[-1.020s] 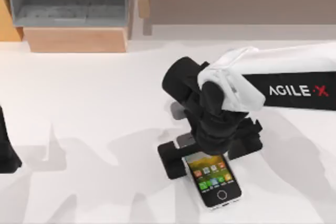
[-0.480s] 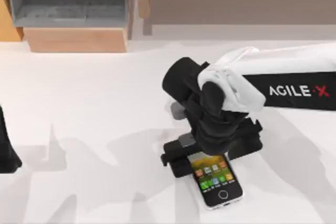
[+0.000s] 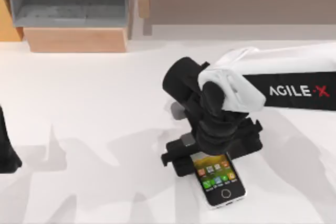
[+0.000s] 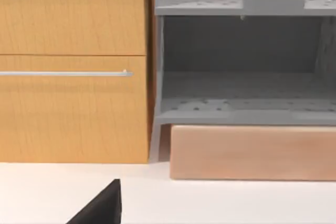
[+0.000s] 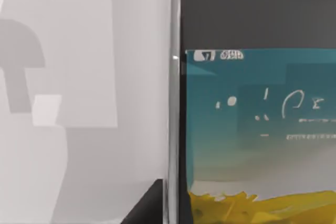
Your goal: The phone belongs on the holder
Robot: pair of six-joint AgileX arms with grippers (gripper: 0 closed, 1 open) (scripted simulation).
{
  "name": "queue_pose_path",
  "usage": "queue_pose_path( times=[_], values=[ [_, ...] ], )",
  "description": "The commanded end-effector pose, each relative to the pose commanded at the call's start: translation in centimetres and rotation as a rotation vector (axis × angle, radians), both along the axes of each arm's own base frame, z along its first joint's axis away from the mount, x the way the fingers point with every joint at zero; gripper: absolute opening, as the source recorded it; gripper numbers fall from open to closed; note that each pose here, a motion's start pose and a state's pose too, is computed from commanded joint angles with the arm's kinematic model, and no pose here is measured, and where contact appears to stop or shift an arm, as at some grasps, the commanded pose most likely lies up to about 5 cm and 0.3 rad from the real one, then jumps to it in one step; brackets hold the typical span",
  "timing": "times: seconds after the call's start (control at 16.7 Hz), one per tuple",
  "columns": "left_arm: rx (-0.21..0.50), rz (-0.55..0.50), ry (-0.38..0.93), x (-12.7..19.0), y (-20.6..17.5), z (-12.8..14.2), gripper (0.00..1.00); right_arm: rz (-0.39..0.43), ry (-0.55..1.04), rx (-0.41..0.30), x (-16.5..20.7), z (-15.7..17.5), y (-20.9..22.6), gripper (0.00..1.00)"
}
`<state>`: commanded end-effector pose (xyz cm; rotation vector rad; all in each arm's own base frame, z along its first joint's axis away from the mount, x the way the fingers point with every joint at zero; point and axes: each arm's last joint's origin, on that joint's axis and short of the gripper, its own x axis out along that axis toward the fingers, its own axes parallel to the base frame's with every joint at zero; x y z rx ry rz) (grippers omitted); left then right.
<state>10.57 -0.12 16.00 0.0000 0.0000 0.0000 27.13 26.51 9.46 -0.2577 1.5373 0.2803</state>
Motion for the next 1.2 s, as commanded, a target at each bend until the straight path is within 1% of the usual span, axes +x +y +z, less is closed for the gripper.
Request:
queue_pose_path(
  times=[0.24, 0.3, 0.66, 0.9, 0.96, 1.08, 1.2],
  values=[
    [0.0, 0.0, 0.0, 0.0, 0.0, 0.0, 1.0, 0.0, 0.0, 0.0, 0.0, 0.0, 0.0, 0.0],
    [0.0, 0.0, 0.0, 0.0, 0.0, 0.0, 1.0, -0.002, -0.031, -0.001, -0.1, 2.0, -0.3, 0.0],
    [0.0, 0.0, 0.0, 0.0, 0.0, 0.0, 1.0, -0.002, -0.031, -0.001, -0.1, 4.0, -0.3, 0.0],
    [0.0, 0.0, 0.0, 0.0, 0.0, 0.0, 1.0, -0.003, -0.027, -0.004, -0.1, 3.8, -0.3, 0.0],
    [0.0, 0.0, 0.0, 0.0, 0.0, 0.0, 1.0, -0.002, -0.036, 0.015, 0.2, 4.3, -0.4, 0.0],
    [0.0, 0.0, 0.0, 0.0, 0.0, 0.0, 1.0, 0.002, -0.061, 0.089, 1.4, 5.7, -1.2, 0.0],
    [0.0, 0.0, 0.0, 0.0, 0.0, 0.0, 1.0, 0.011, -0.106, 0.206, 3.4, 7.8, -3.4, 0.0]
  ],
)
